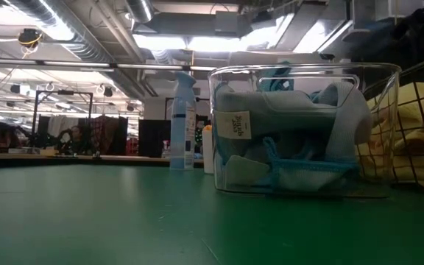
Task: Sort microfiber towel by color & place in baskets
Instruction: Return to Home Position
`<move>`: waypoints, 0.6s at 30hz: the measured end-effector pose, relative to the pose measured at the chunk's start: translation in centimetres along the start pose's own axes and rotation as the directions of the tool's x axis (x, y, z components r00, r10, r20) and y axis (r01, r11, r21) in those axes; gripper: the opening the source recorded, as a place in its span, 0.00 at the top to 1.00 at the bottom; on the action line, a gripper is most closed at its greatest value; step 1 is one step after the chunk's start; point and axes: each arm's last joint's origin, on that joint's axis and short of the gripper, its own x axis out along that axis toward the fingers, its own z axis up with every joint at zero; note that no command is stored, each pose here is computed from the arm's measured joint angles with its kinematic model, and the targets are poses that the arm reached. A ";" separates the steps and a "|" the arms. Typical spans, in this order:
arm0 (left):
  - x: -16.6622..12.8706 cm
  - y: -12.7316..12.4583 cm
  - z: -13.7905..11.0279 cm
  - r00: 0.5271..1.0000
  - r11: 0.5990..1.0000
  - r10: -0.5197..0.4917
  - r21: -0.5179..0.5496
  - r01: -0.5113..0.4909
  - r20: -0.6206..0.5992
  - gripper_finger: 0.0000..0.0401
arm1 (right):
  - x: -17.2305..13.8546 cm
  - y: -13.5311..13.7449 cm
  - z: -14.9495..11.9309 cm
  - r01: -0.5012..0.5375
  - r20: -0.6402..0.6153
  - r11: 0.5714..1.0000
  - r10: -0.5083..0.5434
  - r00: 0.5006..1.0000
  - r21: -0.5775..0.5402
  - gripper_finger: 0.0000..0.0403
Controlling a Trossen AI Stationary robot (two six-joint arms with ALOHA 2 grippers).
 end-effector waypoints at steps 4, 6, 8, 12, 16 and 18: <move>-1.0 -0.5 -3.3 0.998 0.999 0.046 -0.009 -0.046 -0.034 0.81 | 0.3 0.0 -1.2 -0.004 -0.029 1.000 0.005 1.000 0.016 0.31; -1.5 -0.4 -5.3 0.997 0.997 0.075 -0.027 -0.075 -0.029 0.81 | 0.4 -0.1 -1.4 -0.005 -0.031 1.000 0.006 0.999 0.029 0.31; -1.8 -0.3 -7.4 0.997 0.995 0.081 -0.052 -0.081 0.001 0.81 | 0.4 0.0 -1.3 -0.005 -0.027 0.999 0.006 1.000 0.033 0.31; -1.8 0.0 -11.9 0.995 0.994 0.058 -0.092 -0.051 0.076 0.81 | 0.4 0.0 -1.3 -0.005 -0.026 0.999 0.006 1.000 0.033 0.31; -1.1 0.5 -16.6 0.980 0.993 0.053 -0.111 -0.032 0.194 0.81 | 0.4 -0.1 -1.4 -0.005 -0.029 0.999 0.006 1.000 0.045 0.31; -0.6 0.8 -18.6 0.964 0.994 0.040 -0.111 -0.012 0.261 0.81 | 0.4 -0.1 -1.4 -0.005 -0.030 0.999 0.006 1.000 0.046 0.31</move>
